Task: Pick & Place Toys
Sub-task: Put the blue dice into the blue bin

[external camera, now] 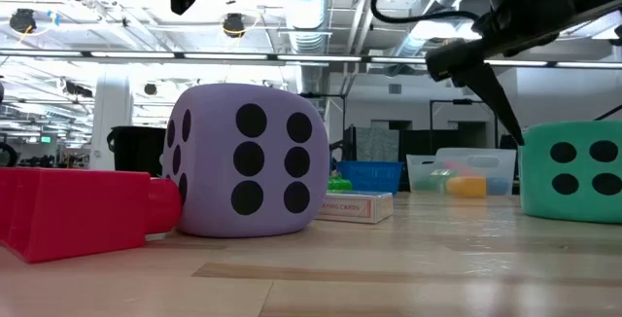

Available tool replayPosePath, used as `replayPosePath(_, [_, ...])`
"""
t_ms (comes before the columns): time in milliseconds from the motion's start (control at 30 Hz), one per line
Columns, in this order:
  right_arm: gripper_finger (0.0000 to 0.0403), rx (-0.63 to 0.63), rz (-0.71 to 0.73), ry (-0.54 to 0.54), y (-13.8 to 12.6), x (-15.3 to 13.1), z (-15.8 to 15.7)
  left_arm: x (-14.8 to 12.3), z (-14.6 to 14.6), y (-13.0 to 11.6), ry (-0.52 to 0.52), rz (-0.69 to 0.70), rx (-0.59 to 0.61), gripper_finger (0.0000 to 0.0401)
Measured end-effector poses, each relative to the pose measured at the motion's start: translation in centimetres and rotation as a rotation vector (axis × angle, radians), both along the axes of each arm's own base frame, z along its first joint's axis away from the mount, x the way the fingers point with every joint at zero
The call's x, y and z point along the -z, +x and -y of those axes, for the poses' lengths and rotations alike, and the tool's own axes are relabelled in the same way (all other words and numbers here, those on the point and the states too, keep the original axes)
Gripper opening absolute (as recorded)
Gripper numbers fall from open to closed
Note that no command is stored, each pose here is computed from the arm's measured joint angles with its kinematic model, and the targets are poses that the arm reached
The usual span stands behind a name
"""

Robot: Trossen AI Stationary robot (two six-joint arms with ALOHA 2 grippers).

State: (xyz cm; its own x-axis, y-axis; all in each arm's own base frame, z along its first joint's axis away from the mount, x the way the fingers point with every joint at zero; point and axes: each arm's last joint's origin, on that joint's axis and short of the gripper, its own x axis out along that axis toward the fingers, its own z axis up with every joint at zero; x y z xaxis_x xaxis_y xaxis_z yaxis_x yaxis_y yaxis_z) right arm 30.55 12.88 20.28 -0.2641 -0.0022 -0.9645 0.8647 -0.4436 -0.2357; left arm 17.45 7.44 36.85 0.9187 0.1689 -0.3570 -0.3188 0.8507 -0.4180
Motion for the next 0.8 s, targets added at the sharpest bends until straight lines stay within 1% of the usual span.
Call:
replayPosePath(100, [0.0396, -0.016, 0.033, -0.011, 0.3, -0.7, -0.1, 0.0, 0.0, 0.0, 0.000, 0.000, 0.000, 0.0208])
replayPosePath(233, [0.0396, -0.020, 0.057, -0.025, -0.3, -2.2, 0.3, 0.0, 0.0, 0.0, 0.000, 0.000, 0.000, 0.0208])
replayPosePath(400, [0.0396, -0.016, 0.025, -0.043, -2.5, -5.0, 1.1, 0.0, 0.0, 0.0, -0.001, -0.002, 0.000, 0.0208])
replayPosePath(500, [0.0396, -0.015, 0.025, -0.046, -3.3, -6.0, 1.5, 0.0, 0.0, 0.0, -0.002, -0.002, 0.000, 0.0208])
replayPosePath(600, [0.0396, -0.017, 0.074, -0.047, -3.7, -5.9, 1.7, 0.0, 0.0, 0.0, -0.002, -0.002, 0.000, 0.0208])
replayPosePath(800, [0.0396, -0.012, 0.141, -0.019, -3.9, -3.5, 1.8, 0.0, 0.0, 0.0, -0.002, -0.003, 0.000, 0.0208])
